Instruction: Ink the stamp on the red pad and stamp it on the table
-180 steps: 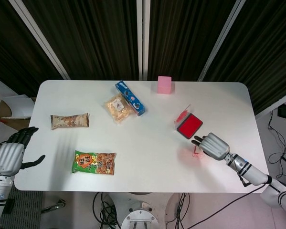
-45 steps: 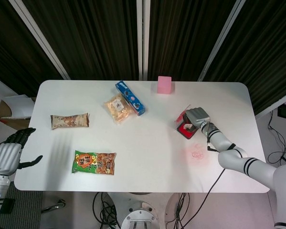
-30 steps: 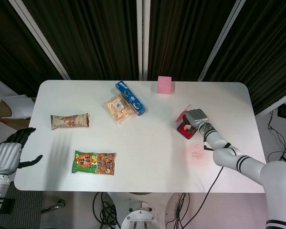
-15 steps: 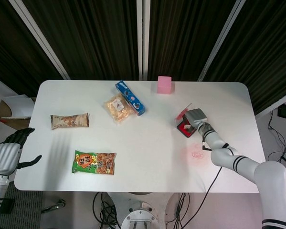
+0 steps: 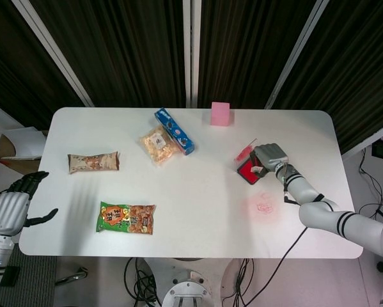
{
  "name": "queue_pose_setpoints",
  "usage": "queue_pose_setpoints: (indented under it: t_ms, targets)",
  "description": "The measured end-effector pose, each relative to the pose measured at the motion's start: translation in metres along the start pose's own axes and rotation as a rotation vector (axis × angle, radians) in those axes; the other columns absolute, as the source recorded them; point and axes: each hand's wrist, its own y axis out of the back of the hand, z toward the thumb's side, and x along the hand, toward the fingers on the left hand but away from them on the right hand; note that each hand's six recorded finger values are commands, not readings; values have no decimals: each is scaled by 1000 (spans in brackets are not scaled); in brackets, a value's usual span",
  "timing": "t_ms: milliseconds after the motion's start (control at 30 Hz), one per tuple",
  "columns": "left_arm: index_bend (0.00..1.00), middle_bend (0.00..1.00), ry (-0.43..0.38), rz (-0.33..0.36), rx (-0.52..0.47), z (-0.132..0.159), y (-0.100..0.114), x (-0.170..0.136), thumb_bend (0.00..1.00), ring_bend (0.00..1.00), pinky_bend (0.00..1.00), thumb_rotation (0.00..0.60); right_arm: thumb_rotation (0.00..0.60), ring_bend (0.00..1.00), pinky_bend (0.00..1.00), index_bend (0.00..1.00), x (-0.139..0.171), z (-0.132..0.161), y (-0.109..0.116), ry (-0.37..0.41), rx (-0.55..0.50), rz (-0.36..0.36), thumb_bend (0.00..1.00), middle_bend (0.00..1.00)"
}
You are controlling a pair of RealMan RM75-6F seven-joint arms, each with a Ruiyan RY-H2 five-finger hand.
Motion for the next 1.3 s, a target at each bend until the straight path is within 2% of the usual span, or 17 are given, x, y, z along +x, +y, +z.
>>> queue_pose_setpoints:
  t_ms: [133, 300, 367, 800, 1067, 1300]
  targets:
    - [141, 132, -5, 0, 2, 3, 0, -1, 171, 118, 206, 486, 600, 737, 936, 681, 21, -11, -9, -3, 26, 56, 303, 608]
    - [141, 132, -7, 0, 6, 5, 0, -1, 171, 118, 206, 488, 600, 737, 936, 662, 39, -22, -43, -7, 82, 179, 302, 607]
    - [141, 132, -8, -2, 5, 5, 0, -1, 171, 118, 206, 486, 600, 737, 936, 657, 42, -24, -51, -6, 98, 197, 303, 607]
    - [141, 132, -10, 0, 3, 5, 0, 0, 171, 118, 206, 489, 600, 737, 936, 620, 37, -24, -80, 7, 106, 182, 291, 593]
    - [141, 132, -6, 2, 3, 3, 1, -1, 172, 118, 206, 487, 600, 736, 936, 577, 33, -23, -85, 10, 117, 187, 287, 558]
    - [141, 132, -3, 0, 2, 2, 1, -1, 171, 118, 206, 494, 600, 734, 936, 506, 34, -24, -85, 10, 119, 199, 259, 469]
